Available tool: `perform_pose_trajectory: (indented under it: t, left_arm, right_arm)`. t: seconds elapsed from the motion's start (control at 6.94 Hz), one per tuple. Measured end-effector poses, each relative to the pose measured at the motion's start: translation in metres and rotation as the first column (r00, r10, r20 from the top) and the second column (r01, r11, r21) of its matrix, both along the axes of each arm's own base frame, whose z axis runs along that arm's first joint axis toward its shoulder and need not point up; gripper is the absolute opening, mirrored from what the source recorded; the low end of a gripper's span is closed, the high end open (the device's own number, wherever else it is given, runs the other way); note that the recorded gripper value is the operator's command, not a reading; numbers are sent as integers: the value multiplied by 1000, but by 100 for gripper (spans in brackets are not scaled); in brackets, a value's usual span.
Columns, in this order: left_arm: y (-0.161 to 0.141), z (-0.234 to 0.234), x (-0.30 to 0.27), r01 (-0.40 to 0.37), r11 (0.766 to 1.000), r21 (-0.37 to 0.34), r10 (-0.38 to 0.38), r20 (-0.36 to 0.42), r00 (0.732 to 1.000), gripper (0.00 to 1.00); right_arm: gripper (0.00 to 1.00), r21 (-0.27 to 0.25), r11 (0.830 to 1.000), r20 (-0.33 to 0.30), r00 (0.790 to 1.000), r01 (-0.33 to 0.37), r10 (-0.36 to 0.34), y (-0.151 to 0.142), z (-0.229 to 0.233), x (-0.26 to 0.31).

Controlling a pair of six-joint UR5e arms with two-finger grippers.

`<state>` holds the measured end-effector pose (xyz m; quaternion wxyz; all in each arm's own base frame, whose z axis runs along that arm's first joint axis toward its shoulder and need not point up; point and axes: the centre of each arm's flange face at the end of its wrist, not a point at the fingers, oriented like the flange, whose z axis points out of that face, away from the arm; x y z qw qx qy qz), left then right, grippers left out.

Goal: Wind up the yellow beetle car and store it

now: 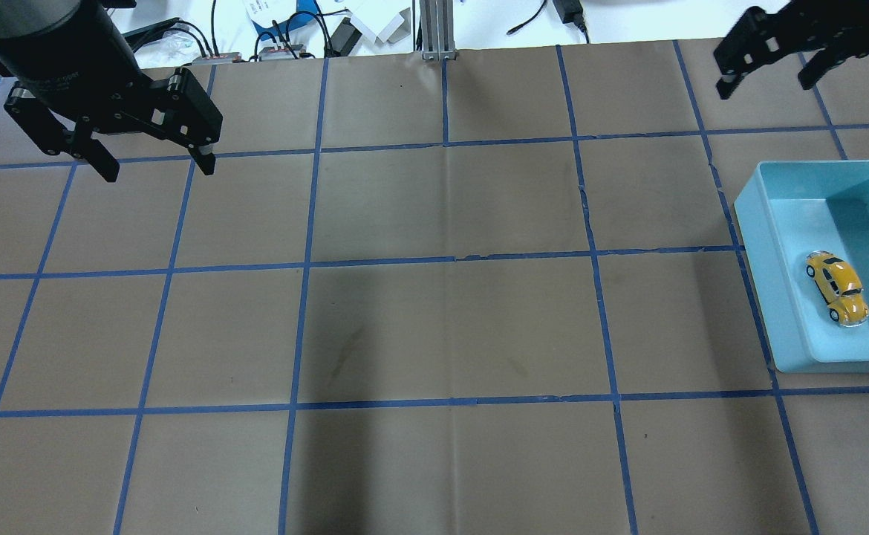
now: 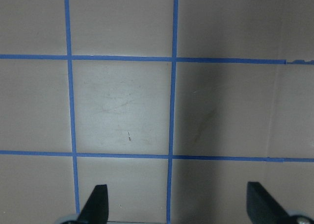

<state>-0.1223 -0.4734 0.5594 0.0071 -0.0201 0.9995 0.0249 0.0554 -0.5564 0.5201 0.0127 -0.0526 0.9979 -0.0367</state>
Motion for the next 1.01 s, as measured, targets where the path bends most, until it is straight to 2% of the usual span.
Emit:
perform_pose_trajectory:
  t: [0.14, 0.43, 0.72, 1.01]
  left_arm:
    - [0, 0, 0, 0, 1000, 1, 0, 0, 1000, 100]
    - [0, 0, 0, 0, 1000, 0, 0, 0, 1000, 100]
    - [0, -1, 0, -1, 1000, 2, 1, 0, 1000, 100]
    - [-1, -2, 1, -3, 1000, 2, 3, 3, 1000, 100]
  right_arm:
    - [100, 5, 1000, 4, 1000, 4, -4, 5, -1, 44]
    - [100, 20, 1000, 7, 1000, 10, -10, 16, -8, 99]
    - [100, 30, 999, 0, 1000, -15, 15, 24, -15, 129]
    - [100, 36, 999, -29, 999, -25, 26, 25, -19, 131]
